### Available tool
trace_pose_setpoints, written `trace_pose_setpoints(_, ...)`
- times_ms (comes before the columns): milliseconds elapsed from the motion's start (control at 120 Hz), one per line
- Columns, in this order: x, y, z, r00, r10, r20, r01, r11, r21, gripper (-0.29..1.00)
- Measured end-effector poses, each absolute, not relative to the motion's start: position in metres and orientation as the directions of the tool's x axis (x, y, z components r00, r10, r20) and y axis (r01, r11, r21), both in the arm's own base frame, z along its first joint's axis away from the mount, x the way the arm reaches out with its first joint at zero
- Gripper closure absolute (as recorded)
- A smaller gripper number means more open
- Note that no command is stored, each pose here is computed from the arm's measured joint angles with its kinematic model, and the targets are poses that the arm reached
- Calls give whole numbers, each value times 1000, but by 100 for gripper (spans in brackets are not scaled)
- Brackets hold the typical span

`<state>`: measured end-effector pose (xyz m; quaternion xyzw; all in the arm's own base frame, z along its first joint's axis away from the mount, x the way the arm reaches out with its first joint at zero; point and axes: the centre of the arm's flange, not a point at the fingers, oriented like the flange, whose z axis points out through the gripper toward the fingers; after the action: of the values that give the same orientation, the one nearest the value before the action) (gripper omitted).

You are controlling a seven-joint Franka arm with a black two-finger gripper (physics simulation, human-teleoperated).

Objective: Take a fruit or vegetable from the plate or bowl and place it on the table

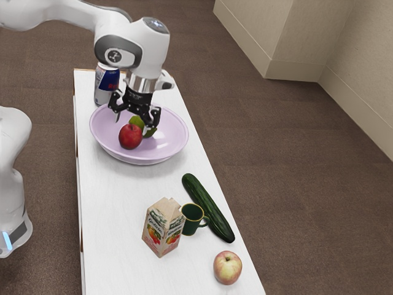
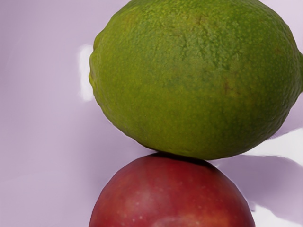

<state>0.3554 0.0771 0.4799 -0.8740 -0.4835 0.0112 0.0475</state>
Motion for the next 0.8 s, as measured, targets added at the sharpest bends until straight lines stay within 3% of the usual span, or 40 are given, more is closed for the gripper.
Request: trace_pose_setpoints(800, 353, 70, 461, 559, 829, 17, 827, -556, -88, 0)
